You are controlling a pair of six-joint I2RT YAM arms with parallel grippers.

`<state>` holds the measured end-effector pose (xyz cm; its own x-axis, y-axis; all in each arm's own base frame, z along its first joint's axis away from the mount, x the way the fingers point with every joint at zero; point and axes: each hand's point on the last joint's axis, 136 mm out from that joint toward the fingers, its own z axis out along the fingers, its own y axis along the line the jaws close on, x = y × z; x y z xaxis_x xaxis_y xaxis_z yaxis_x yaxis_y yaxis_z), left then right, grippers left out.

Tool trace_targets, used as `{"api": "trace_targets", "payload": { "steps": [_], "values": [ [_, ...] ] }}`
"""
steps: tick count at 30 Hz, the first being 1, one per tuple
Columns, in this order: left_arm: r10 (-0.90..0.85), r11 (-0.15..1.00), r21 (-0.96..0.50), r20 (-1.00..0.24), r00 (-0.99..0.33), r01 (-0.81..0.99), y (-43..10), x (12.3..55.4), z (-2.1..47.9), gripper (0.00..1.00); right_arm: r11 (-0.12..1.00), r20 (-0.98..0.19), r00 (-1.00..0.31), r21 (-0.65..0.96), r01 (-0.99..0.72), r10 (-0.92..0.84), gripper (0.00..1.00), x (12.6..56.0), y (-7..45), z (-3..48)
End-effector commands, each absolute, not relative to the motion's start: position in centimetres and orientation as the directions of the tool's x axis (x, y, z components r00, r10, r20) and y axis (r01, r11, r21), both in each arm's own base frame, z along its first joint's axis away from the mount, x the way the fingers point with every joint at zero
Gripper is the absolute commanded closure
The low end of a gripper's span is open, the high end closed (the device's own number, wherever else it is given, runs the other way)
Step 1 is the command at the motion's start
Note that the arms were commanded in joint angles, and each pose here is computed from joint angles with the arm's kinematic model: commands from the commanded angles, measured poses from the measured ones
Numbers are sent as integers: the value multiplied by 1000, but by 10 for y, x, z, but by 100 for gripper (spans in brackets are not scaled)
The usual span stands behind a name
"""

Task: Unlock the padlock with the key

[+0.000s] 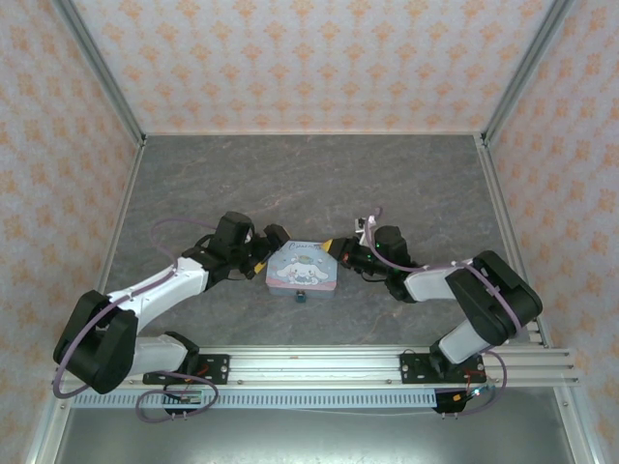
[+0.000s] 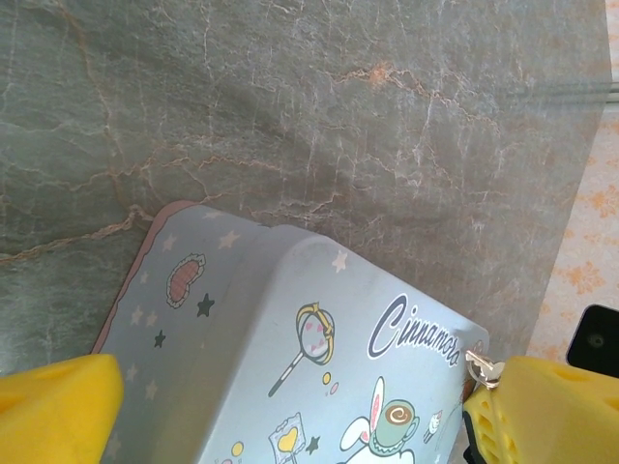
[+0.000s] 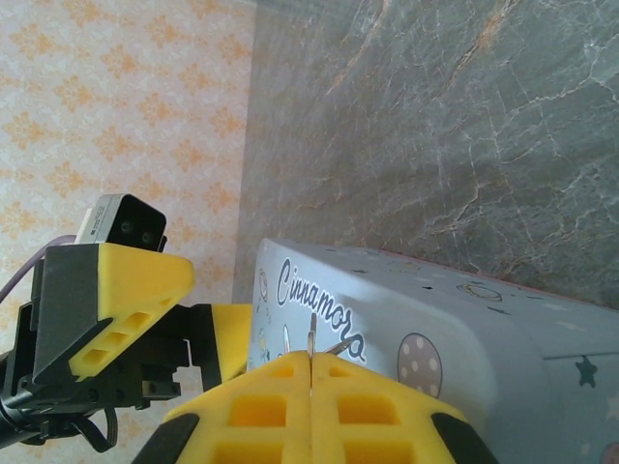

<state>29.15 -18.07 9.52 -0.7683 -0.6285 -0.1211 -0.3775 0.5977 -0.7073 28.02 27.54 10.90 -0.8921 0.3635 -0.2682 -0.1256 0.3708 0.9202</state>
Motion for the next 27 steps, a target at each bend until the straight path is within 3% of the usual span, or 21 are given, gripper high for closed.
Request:
{"api": "trace_targets", "payload": {
  "steps": [1, 27],
  "values": [
    [-617, 622, -684, -127, -777, -382, -177, 283, 88, 0, 355, -332, -879, 912, -206, 343, 100, 285, 282, 117],
    [-630, 641, -669, -178, -756, -377, -164, 331, 90, 0, 309, -412, -866, 894, -324, 283, 100, 370, 310, 108]
  ]
}}
